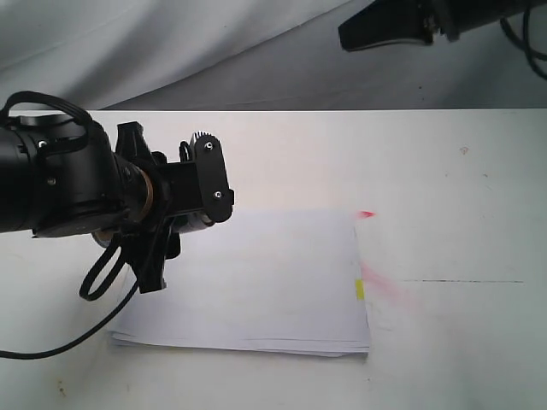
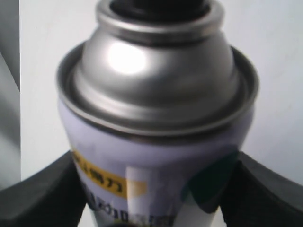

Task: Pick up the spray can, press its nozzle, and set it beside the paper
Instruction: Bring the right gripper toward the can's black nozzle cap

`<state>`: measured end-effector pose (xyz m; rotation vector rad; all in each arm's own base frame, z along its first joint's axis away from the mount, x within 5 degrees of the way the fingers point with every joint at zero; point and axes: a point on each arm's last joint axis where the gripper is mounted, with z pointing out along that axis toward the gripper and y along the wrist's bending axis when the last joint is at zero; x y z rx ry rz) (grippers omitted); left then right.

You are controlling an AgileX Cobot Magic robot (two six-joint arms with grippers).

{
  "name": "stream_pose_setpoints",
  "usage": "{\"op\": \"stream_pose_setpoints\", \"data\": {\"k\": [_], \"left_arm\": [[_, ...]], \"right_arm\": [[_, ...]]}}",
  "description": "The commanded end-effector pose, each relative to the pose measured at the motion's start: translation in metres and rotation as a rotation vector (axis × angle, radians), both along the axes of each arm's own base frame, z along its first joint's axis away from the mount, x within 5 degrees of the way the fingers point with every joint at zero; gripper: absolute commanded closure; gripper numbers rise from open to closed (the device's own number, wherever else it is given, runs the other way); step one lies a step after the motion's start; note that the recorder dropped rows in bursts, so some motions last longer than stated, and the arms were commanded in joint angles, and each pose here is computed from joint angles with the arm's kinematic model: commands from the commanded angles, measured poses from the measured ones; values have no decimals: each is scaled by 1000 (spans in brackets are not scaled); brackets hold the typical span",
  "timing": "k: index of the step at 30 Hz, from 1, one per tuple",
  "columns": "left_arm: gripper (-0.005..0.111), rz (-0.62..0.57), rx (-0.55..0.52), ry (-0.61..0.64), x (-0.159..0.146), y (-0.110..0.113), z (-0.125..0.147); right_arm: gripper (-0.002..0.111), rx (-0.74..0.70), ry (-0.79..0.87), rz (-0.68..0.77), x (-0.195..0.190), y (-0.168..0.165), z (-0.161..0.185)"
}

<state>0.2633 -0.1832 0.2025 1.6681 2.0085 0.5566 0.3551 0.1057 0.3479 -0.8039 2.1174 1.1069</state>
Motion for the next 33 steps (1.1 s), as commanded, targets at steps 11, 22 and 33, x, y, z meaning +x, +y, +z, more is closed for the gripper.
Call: {"op": "stream_pose_setpoints", "data": {"k": [11, 22, 33], "left_arm": [[107, 14, -23, -7, -1, -2, 2], [107, 14, -23, -7, -1, -2, 2], [107, 18, -17, -5, -1, -1, 2]], "right_arm": [[108, 20, 108, 180, 15, 35, -98], [108, 94, 136, 193, -13, 55, -138], [108, 66, 139, 132, -18, 89, -141]]}}
